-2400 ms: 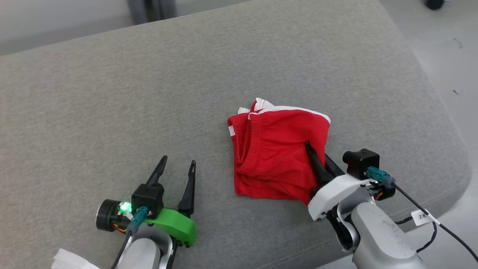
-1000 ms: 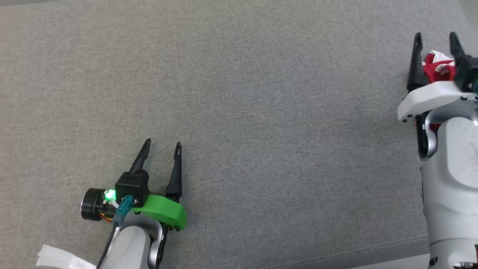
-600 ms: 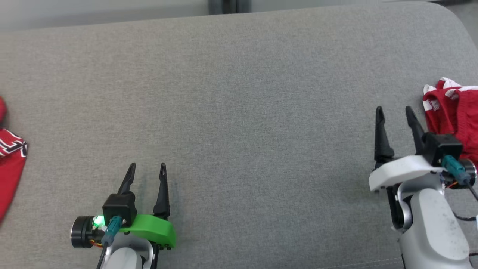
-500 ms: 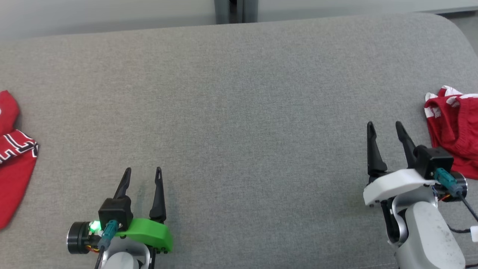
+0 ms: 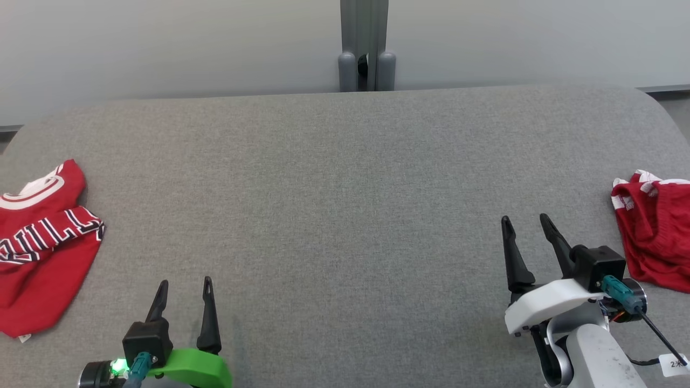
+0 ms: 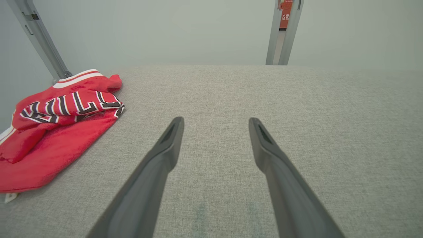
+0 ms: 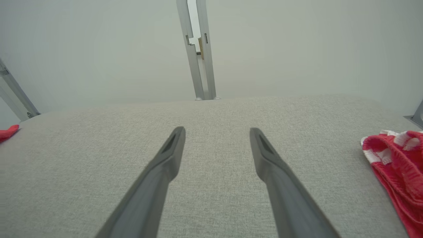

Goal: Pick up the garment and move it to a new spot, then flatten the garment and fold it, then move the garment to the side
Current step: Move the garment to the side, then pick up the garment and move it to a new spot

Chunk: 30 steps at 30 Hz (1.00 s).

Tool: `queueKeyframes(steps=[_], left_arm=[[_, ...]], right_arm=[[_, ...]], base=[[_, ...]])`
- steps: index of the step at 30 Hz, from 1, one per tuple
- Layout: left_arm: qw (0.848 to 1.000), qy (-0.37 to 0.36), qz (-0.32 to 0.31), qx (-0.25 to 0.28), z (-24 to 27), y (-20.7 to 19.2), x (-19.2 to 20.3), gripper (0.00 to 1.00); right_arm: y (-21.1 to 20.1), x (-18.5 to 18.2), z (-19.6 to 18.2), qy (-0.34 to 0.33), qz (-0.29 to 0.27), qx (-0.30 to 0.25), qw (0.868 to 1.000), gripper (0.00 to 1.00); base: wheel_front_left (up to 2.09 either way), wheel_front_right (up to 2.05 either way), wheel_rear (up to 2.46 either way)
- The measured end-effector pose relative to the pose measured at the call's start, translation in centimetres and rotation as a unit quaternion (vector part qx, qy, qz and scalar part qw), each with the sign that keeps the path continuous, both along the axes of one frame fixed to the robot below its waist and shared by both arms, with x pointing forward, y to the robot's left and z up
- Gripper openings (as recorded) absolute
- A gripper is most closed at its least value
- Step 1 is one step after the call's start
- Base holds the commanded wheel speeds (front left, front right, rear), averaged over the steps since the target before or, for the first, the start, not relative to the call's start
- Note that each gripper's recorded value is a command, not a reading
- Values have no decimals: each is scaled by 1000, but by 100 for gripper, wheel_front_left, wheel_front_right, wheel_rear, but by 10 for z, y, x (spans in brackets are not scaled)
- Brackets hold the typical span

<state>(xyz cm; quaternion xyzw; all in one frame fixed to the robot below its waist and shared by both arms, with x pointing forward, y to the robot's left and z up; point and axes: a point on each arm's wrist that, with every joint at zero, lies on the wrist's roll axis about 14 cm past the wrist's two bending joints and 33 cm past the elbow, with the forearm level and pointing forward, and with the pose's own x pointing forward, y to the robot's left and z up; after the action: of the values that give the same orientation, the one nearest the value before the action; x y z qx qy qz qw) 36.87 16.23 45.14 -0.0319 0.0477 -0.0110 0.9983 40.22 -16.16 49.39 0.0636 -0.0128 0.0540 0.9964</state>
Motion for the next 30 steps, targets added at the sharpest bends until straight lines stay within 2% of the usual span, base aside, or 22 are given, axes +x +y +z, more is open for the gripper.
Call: queueKeyframes(steps=[15, 21, 30], left_arm=[[1000, -15, 22, -1, 10, 15, -11, 100], [999, -6, 41, 3, 4, 28, -18, 100], [994, 0, 110, 1, 2, 68, -36, 100]], right_arm=[[22, -8, -3, 4, 32, 0, 999, 100], [51, -6, -10, 13, 77, -17, 997, 100], [108, 7, -15, 19, 156, -8, 988, 100]], base=[[0, 0, 0], [0, 0, 0], [0, 0, 0]])
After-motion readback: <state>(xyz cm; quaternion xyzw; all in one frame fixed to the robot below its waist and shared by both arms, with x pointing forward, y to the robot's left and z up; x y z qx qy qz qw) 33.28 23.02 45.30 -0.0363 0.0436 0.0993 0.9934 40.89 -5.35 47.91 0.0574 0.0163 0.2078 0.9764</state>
